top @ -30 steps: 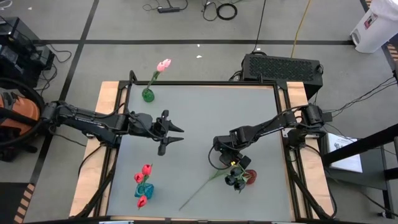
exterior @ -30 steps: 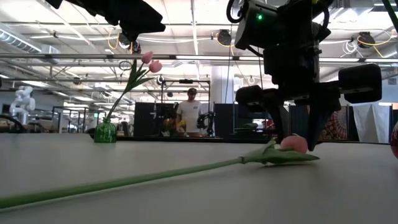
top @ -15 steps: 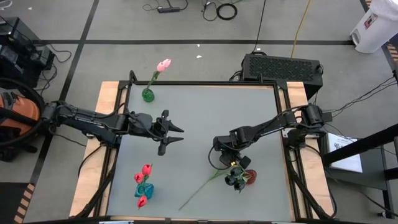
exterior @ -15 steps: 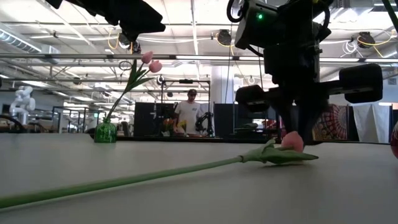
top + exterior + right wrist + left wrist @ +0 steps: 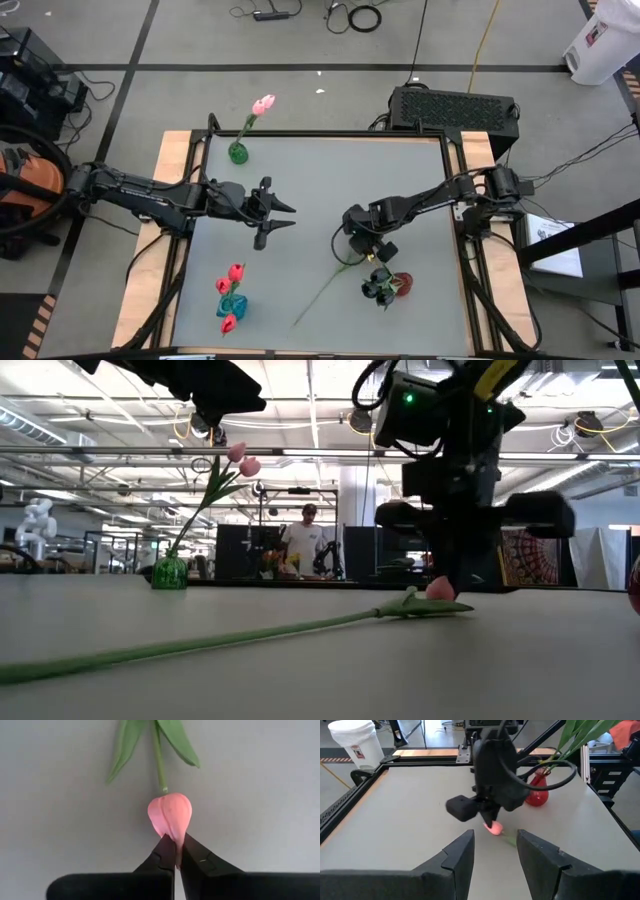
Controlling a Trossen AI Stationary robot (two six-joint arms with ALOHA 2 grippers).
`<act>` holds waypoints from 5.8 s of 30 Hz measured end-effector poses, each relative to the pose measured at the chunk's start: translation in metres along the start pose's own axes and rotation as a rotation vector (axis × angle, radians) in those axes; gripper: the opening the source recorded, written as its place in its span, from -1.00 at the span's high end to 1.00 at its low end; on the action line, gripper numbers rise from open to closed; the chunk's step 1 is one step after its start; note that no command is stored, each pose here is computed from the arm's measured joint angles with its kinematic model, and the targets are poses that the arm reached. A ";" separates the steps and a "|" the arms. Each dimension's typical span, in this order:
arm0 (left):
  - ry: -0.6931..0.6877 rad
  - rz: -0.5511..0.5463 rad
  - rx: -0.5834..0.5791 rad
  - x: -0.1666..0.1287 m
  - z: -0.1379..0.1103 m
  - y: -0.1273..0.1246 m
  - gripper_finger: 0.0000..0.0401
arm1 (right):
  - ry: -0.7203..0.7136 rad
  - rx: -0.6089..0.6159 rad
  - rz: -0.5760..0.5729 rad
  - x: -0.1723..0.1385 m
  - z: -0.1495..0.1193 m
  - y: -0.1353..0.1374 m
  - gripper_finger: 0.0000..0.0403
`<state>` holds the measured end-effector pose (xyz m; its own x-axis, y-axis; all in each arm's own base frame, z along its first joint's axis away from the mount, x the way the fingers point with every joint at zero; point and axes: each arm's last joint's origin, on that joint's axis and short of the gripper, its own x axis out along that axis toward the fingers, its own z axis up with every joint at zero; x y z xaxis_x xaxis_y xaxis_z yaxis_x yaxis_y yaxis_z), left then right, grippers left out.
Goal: Sort flowers into vase by color
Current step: Put the pink flower into the green vase
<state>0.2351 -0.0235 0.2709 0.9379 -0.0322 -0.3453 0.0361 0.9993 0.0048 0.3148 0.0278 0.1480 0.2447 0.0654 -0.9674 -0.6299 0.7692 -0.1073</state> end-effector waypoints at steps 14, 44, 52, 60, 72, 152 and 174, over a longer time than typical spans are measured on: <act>0.000 0.000 0.000 0.000 0.000 0.000 0.23 | 0.091 0.256 -0.108 -0.005 -0.031 -0.035 0.98; 0.175 0.176 -0.143 -0.002 -0.018 0.012 0.23 | -0.062 0.523 -0.215 -0.063 -0.048 -0.048 0.98; 0.283 0.186 -0.161 0.007 -0.031 0.013 0.05 | -0.065 0.506 -0.222 -0.063 -0.047 -0.048 0.98; 0.308 0.197 -0.166 0.036 -0.043 0.017 -0.07 | -0.064 0.496 -0.222 -0.063 -0.047 -0.048 0.98; 0.252 0.224 -0.187 0.079 -0.056 0.027 -0.07 | -0.074 0.492 -0.229 -0.064 -0.046 -0.049 0.98; 0.267 0.214 -0.192 0.130 -0.070 0.041 0.95 | -0.191 0.489 -0.305 -0.067 -0.037 -0.059 0.94; 0.322 0.248 -0.184 0.127 -0.075 0.042 0.96 | -0.172 0.560 -0.281 -0.066 -0.040 -0.056 0.16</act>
<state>0.3302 0.0153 0.1567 0.7541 0.1867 -0.6297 -0.2655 0.9636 -0.0323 0.3048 -0.0449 0.2087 0.4881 -0.1212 -0.8643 -0.0564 0.9839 -0.1699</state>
